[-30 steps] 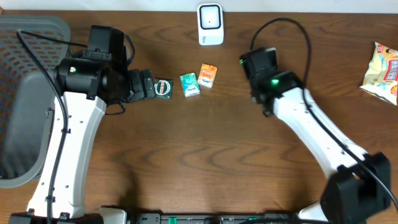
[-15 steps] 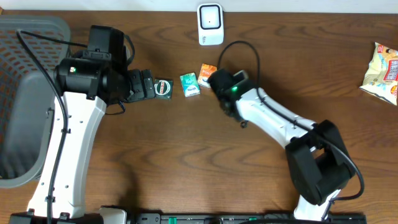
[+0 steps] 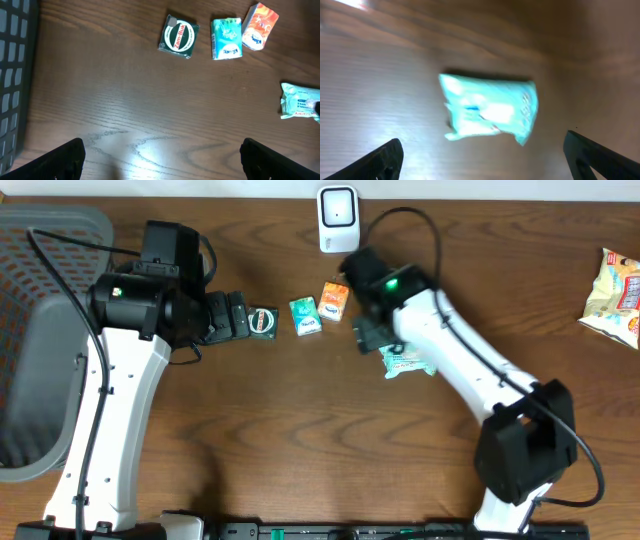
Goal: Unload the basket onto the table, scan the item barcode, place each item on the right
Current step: 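Grasp the wipes pack corner with the right gripper, then lift the wipes pack up in front of the white scanner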
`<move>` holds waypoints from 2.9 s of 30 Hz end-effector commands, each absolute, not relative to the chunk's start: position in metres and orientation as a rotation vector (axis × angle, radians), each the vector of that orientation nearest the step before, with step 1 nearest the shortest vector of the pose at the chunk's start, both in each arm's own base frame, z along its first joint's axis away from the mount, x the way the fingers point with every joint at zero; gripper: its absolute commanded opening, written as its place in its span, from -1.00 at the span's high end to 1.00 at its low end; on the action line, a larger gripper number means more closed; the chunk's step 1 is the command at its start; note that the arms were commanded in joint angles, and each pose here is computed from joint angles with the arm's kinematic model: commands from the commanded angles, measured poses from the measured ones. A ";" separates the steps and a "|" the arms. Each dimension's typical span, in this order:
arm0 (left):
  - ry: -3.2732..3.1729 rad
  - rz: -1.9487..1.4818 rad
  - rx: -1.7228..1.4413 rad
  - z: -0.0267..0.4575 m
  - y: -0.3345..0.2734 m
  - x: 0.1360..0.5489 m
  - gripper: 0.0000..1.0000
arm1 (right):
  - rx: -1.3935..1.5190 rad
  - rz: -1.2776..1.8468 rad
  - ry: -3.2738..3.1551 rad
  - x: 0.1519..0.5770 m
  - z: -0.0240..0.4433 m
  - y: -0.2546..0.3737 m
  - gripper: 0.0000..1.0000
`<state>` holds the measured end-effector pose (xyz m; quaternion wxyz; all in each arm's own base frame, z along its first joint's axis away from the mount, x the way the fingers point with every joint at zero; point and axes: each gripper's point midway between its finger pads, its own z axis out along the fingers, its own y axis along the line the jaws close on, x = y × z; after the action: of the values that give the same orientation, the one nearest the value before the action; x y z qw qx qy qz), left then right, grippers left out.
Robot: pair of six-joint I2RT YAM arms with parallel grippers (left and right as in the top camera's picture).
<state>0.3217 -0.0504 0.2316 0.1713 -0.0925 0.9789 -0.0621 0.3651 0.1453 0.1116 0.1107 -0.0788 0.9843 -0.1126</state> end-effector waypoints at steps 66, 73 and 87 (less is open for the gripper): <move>2.776 -0.168 -0.263 0.232 -0.049 0.322 -0.96 | 0.133 0.496 2.789 0.425 0.110 0.182 0.98; 2.776 -0.168 -0.263 0.232 -0.049 0.322 -0.96 | -0.179 0.806 2.477 0.467 0.160 0.226 0.97; 2.776 -0.168 -0.263 0.232 -0.049 0.322 -0.95 | -0.069 0.933 2.147 0.564 0.212 0.251 0.98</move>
<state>0.3218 -0.0504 0.2316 0.1715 -0.0925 0.9789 -0.0621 0.5434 0.2437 0.2284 0.4063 -0.0363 0.8402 0.3574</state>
